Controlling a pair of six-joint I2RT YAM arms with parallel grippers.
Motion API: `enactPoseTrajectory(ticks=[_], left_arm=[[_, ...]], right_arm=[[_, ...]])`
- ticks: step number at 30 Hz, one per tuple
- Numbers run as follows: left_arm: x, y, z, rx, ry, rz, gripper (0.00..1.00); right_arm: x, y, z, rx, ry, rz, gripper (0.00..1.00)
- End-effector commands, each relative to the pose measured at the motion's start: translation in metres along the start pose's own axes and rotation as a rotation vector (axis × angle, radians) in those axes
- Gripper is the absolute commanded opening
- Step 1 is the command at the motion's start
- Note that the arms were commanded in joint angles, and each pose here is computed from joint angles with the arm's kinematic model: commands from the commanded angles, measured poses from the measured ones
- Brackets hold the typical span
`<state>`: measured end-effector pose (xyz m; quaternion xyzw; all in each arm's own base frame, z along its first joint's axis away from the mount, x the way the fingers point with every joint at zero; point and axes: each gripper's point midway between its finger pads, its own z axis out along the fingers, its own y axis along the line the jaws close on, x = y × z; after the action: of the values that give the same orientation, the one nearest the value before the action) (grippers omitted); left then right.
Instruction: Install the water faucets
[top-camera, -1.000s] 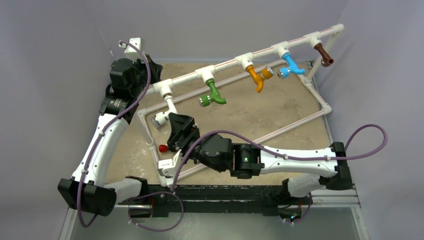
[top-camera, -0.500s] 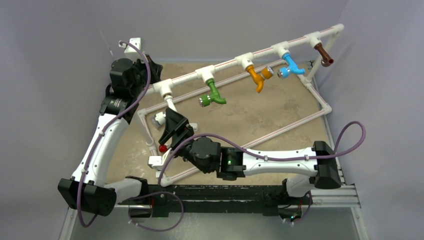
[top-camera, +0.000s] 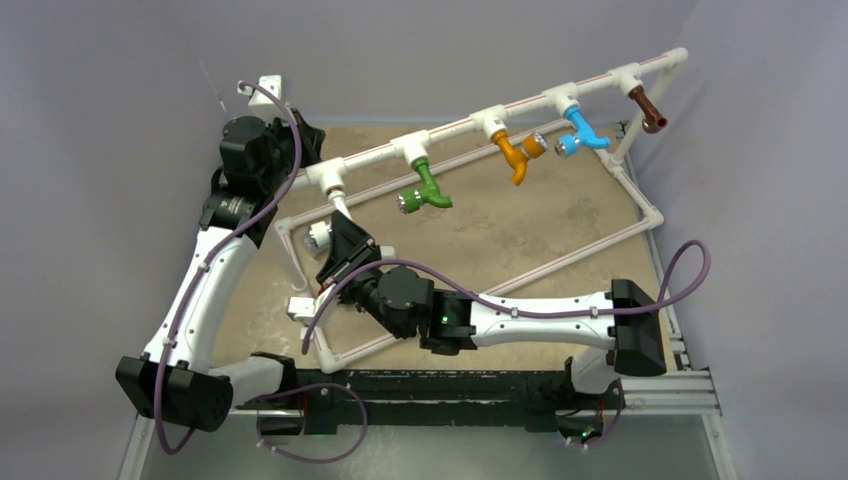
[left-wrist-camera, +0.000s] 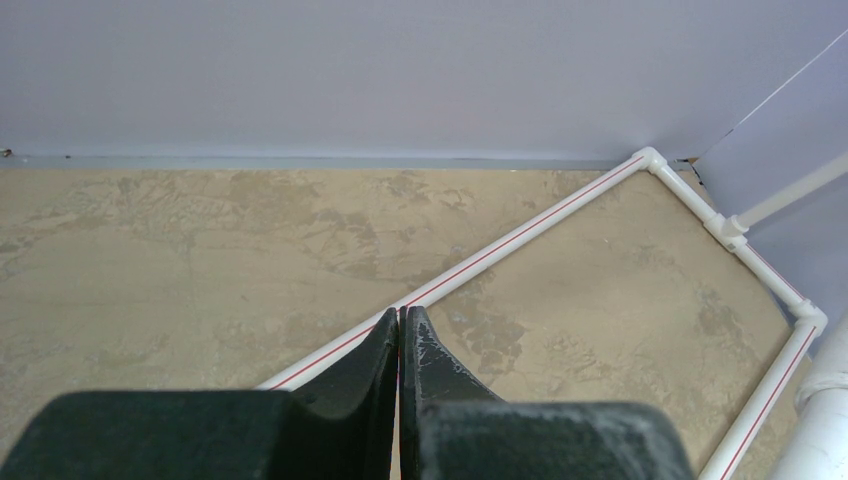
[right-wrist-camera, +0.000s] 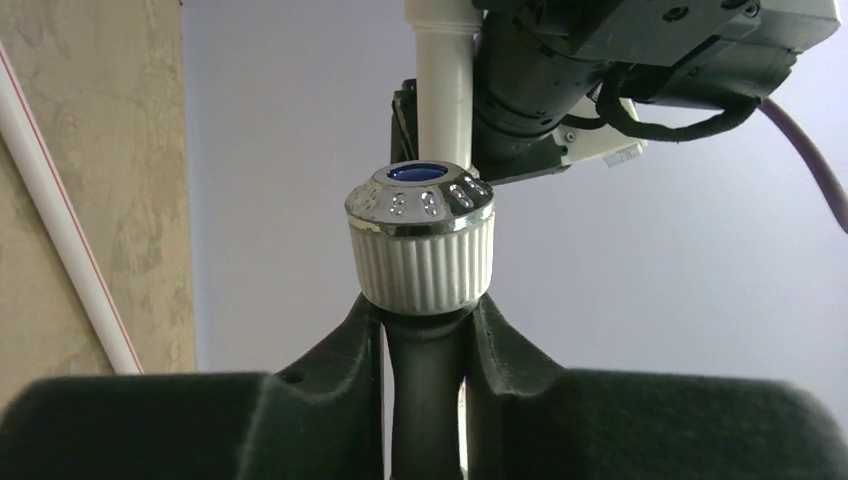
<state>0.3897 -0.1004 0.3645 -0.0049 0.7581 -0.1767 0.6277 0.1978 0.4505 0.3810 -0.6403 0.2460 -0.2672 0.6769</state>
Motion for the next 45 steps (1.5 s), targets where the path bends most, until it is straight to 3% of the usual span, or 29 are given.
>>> enactPoseTrajectory(ticks=[1,6,9,18,28,32,37,39,41,45], left_arm=[[0.073,0.018,0.000,-0.043,0.246,-0.032,0.00],[0.073,0.018,0.000,-0.043,0.244,-0.032,0.00],[0.073,0.018,0.000,-0.042,0.245,-0.032,0.00],[0.072,0.017,-0.001,-0.038,0.244,-0.038,0.00],[0.071,0.018,-0.001,-0.039,0.241,-0.038,0.00],[0.072,0.017,-0.001,-0.036,0.242,-0.040,0.00],[0.072,0.016,-0.001,-0.032,0.244,-0.042,0.00],[0.072,0.016,-0.001,-0.031,0.244,-0.043,0.00],[0.072,0.016,-0.001,-0.031,0.243,-0.042,0.00],[0.071,0.016,-0.002,-0.030,0.240,-0.041,0.00]], right_arm=[[0.010,-0.029,0.001,0.106,0.047,0.102,0.04],[0.018,-0.029,-0.002,0.202,0.089,0.261,0.00],[0.021,-0.020,-0.001,0.257,0.120,0.477,0.00],[-0.001,-0.007,0.002,0.379,0.001,1.628,0.00],[-0.008,-0.017,-0.005,0.429,-0.257,2.658,0.00],[-0.013,-0.028,-0.005,0.376,-0.349,2.921,0.00],[-0.028,-0.038,-0.005,0.253,-0.433,3.077,0.00],[-0.030,-0.041,-0.007,0.221,-0.447,3.070,0.10],[-0.028,-0.041,-0.012,0.221,-0.441,3.029,0.34],[-0.022,-0.033,-0.023,0.215,-0.380,2.920,0.65]])
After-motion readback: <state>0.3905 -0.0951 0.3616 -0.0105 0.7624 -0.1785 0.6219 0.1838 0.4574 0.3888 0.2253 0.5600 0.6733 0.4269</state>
